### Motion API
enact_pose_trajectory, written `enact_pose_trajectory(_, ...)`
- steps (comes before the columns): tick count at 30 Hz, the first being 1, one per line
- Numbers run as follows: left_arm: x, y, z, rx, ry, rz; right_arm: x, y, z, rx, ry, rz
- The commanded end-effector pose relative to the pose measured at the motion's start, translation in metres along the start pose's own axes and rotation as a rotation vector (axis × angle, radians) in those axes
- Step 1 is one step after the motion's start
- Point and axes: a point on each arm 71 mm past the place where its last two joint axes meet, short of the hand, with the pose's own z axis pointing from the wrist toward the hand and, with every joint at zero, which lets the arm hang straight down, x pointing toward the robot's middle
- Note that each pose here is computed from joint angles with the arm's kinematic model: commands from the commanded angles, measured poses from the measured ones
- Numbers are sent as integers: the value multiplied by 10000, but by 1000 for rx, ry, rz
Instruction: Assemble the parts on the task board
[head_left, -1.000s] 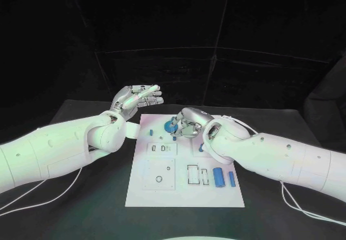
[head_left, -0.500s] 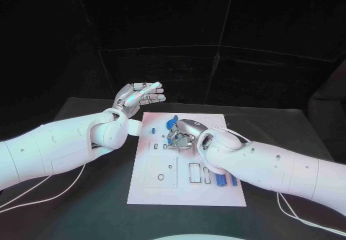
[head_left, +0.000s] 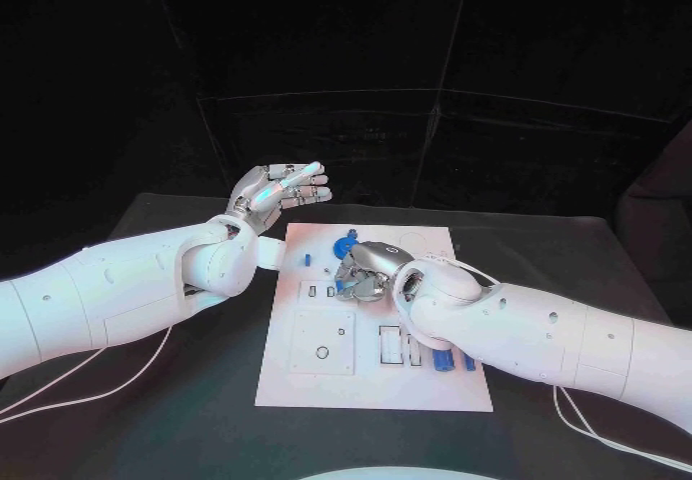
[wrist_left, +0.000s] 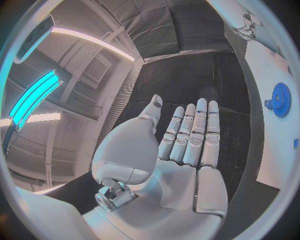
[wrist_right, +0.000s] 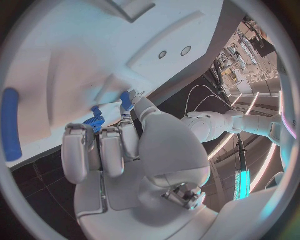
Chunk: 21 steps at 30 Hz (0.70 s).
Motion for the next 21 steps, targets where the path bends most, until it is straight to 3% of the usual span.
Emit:
enact_pose_trajectory(1, 10, -17, 9, 9, 5, -11, 9, 2, 6, 3, 18, -19)
enact_pose_trajectory(21, 8, -15, 11, 7, 7, -12, 59, -40, 21, 32, 85, -41)
